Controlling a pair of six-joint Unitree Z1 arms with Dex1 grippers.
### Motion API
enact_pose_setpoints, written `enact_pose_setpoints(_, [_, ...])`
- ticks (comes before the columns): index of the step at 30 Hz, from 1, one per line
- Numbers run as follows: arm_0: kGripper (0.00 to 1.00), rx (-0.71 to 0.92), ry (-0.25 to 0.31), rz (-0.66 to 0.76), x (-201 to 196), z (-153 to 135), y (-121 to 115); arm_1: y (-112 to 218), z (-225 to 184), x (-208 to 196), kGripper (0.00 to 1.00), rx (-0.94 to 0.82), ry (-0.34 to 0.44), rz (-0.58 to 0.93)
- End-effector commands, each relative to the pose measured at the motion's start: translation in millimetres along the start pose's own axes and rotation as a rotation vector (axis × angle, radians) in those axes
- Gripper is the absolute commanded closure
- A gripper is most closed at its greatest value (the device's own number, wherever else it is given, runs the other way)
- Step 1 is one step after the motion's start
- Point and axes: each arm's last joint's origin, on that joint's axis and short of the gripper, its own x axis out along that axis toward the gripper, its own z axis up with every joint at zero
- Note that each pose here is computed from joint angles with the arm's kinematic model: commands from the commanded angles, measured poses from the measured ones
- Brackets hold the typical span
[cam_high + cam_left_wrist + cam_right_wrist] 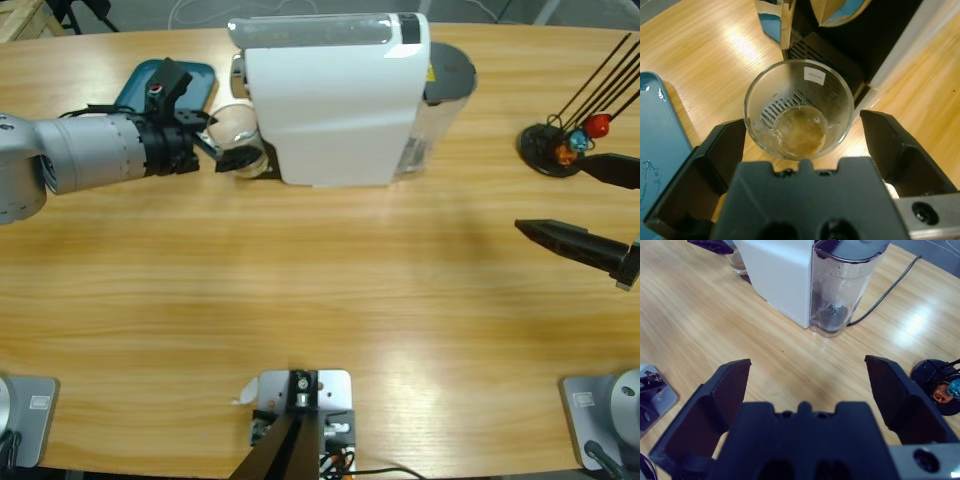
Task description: Pour coffee
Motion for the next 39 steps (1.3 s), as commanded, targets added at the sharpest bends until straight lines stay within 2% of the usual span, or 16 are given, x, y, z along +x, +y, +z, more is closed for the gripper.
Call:
enact_pose_setpoints(1, [0.087,-0.028,0.024,0.002,21,-5,10,-1,-10,1,0.000,-0.002,0.029,-0.004])
enact_pose_setpoints(4, [0.290,-0.031,0.020,0.008,23,-4,14,-1,-10,2,0.000,-0.002,0.033,-0.004])
enact_pose_setpoints(6, [0.505,-0.032,0.016,-0.002,25,-4,15,-1,-10,2,0.000,-0.002,0.034,-0.004])
enact_pose_setpoints(8, [0.576,-0.033,0.015,-0.012,27,-5,15,-1,-10,2,0.000,-0.002,0.035,-0.004])
enact_pose_setpoints(9, [0.672,-0.031,0.013,-0.017,28,-5,15,-1,-10,2,0.000,-0.002,0.035,-0.004])
enact_pose_setpoints(20, [0.689,-0.030,0.032,-0.052,27,-13,13,-1,-10,3,0.000,-0.002,0.038,-0.004])
enact_pose_setpoints(23, [0.689,-0.079,0.036,0.036,2,-23,31,-1,-10,3,0.000,-0.002,0.040,-0.004])
enact_pose_setpoints(30, [0.687,-0.177,-0.027,0.197,-48,-27,69,-1,-10,3,0.000,-0.001,0.041,-0.004])
enact_pose_setpoints(39, [0.681,-0.261,-0.020,0.318,-43,-33,115,-1,-11,3,0.000,-0.001,0.044,0.000])
